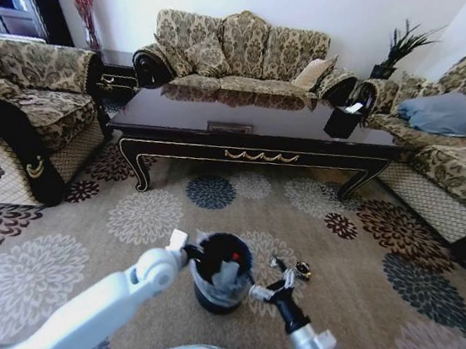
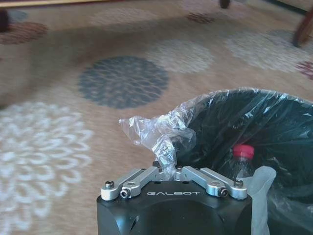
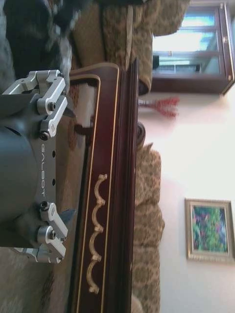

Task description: Move to the front of the table and pick up the trash from the floor, then place it into the trash bin.

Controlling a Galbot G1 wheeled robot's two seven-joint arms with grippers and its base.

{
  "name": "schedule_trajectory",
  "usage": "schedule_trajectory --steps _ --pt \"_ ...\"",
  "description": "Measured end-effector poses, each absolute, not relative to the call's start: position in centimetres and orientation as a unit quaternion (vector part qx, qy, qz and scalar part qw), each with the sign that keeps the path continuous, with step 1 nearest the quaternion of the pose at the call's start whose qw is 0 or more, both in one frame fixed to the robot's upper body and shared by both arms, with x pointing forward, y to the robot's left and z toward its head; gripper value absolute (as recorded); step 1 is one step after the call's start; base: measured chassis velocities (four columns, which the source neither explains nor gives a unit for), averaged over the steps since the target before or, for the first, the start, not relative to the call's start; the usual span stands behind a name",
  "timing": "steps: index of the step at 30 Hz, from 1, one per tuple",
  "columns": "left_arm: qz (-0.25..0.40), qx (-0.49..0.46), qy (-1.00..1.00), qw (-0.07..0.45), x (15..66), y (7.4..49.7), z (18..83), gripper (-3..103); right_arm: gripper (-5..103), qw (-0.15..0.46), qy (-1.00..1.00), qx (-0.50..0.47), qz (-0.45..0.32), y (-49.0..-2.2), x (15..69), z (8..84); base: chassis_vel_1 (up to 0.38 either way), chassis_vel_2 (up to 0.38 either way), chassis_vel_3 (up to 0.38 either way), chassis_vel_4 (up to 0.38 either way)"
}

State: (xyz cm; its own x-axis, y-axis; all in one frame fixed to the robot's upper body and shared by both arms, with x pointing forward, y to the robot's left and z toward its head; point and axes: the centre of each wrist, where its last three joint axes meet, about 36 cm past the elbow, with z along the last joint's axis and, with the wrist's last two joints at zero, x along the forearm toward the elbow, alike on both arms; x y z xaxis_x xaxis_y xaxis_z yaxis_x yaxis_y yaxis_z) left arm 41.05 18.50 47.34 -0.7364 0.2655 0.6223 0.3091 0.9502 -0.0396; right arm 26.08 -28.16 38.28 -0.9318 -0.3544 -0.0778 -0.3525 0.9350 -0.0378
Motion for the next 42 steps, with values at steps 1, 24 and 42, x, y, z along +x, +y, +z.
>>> schedule_trajectory --steps 1,24,42 --pt "-0.033 -0.154 -0.931 0.329 41.0 18.5 47.3 4 100 0.042 0.983 -0.18 -0.012 -28.2 26.1 38.3 0.0 0.0 0.0 0.0" --pt "-0.023 -0.121 -0.937 0.327 40.0 22.6 48.2 4 100 -0.115 0.984 -0.021 -0.131 -41.2 30.2 19.2 0.0 0.0 0.0 0.0" --pt "-0.012 -0.124 -0.934 0.334 39.3 22.2 48.7 4 100 -0.139 0.965 0.021 -0.224 -44.8 34.8 15.3 0.0 0.0 0.0 0.0"
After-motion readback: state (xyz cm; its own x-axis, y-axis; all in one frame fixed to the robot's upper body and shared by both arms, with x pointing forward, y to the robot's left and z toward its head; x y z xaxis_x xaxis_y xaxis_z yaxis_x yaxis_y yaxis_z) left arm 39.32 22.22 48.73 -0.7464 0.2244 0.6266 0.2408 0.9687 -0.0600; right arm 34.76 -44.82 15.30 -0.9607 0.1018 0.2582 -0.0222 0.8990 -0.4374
